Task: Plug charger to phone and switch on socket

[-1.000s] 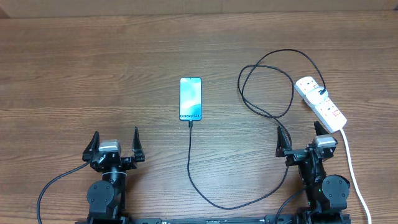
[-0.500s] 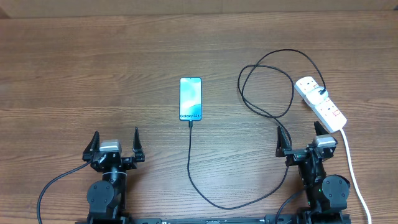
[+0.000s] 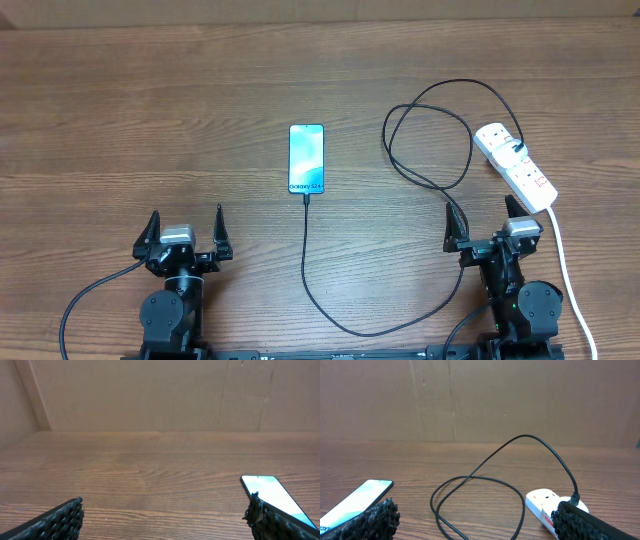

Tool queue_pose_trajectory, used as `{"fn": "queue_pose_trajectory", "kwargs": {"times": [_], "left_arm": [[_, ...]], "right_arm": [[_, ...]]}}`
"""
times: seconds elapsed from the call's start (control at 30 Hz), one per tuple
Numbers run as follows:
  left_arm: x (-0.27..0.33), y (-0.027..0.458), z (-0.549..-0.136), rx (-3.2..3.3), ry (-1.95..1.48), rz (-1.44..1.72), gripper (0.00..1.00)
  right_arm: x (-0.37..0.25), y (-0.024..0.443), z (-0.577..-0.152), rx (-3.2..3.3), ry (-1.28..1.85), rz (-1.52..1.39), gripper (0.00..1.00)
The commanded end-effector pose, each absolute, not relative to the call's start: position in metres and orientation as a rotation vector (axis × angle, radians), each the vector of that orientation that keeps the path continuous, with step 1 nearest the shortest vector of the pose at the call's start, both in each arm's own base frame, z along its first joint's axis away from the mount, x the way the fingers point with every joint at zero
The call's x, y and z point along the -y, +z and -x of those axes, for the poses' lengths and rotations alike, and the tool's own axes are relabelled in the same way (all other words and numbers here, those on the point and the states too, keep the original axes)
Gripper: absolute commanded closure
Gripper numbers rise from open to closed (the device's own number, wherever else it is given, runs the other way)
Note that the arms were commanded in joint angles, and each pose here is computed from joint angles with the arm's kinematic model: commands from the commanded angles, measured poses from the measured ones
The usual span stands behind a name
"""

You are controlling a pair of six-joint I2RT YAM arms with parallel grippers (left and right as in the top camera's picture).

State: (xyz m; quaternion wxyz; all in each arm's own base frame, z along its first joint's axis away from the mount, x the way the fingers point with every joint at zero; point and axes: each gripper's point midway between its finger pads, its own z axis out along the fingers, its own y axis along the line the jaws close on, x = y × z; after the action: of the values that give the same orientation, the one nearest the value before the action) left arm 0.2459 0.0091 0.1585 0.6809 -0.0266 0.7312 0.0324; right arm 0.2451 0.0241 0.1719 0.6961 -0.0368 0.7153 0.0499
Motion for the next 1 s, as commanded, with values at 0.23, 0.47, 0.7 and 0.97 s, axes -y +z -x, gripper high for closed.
{"fn": "queue_pose_trajectory", "kwargs": {"times": [0.23,0.47,0.7,0.97], "left_arm": [[-0.0089,0.1592,-0.2456,-1.634,0.081,0.045,0.0],[-0.0089,0.1592,-0.2456,-1.635,0.081,0.045,0.01],[-0.0089,0.1591,-0.2456,-1.635,0.081,0.045,0.0],[-0.0089,0.1591,-0.2456,-1.635,0.081,0.045,0.01]], "right_arm": [[-0.0237,0.1704,-0.2452,-1.591,0.106,0.08,0.0],[-0.026,0.1706,-0.2449,-1.591,0.141,0.065,0.0],[-0.0265,0.1707,-0.2449,-1.591,0.142,0.069,0.0],[-0.0265,0.1707,-0.2449,-1.591,0.142,0.069,0.0]]}}
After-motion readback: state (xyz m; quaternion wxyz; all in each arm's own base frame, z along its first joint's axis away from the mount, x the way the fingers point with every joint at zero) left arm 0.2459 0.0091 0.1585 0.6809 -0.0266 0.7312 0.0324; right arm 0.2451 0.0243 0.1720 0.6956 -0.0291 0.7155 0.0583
